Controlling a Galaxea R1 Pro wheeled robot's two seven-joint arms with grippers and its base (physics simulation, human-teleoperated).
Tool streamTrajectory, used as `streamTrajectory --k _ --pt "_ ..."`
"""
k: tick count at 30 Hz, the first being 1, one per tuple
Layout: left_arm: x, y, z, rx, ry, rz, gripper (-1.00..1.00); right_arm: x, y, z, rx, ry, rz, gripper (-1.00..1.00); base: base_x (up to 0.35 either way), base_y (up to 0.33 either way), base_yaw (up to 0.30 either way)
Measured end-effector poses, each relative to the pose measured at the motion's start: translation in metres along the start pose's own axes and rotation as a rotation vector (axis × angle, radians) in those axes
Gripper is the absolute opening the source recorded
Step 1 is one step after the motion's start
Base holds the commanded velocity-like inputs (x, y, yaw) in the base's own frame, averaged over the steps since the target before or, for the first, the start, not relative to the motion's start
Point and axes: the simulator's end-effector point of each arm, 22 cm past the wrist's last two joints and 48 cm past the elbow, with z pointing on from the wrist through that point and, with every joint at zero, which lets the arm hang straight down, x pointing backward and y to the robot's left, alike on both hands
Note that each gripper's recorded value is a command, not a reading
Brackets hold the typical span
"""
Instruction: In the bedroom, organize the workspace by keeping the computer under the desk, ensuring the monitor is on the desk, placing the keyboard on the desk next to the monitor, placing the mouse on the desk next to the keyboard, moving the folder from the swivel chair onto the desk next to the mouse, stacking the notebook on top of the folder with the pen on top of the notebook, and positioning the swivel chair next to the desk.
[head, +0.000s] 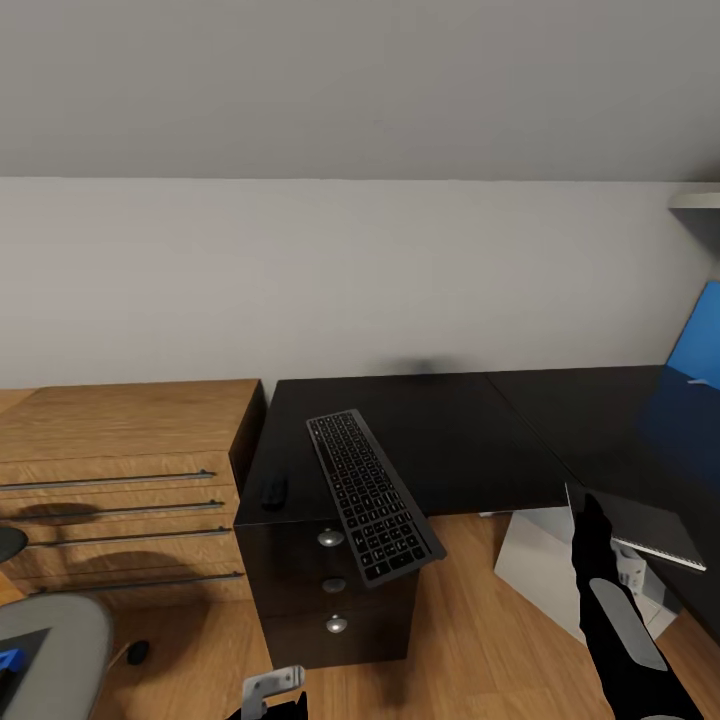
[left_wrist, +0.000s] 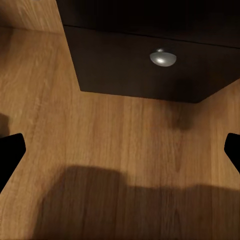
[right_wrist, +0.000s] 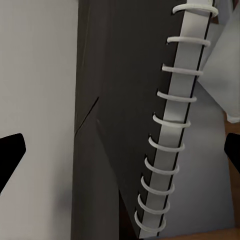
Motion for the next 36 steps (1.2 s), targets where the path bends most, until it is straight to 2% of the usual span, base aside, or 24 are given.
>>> streamTrajectory --k 22,23,36 --pt "0.006 0.002 0.002 -0.007 0.012 0.006 1.00 0.000 0.001 0.000 -0.002 0.001 0.000 1.00 0.000 0.000 0.000" --pt "0.006 0.002 0.002 -0.007 0.012 0.006 1.00 0.000 0.001 0.000 -0.002 0.001 0.000 -1.00 0.000 0.000 0.000" --pt "0.011 0.003 0.003 -0.010 0.022 0.010 1.00 -0.001 0.003 0.000 -0.007 -0.002 -0.008 -1.00 0.000 0.000 0.000"
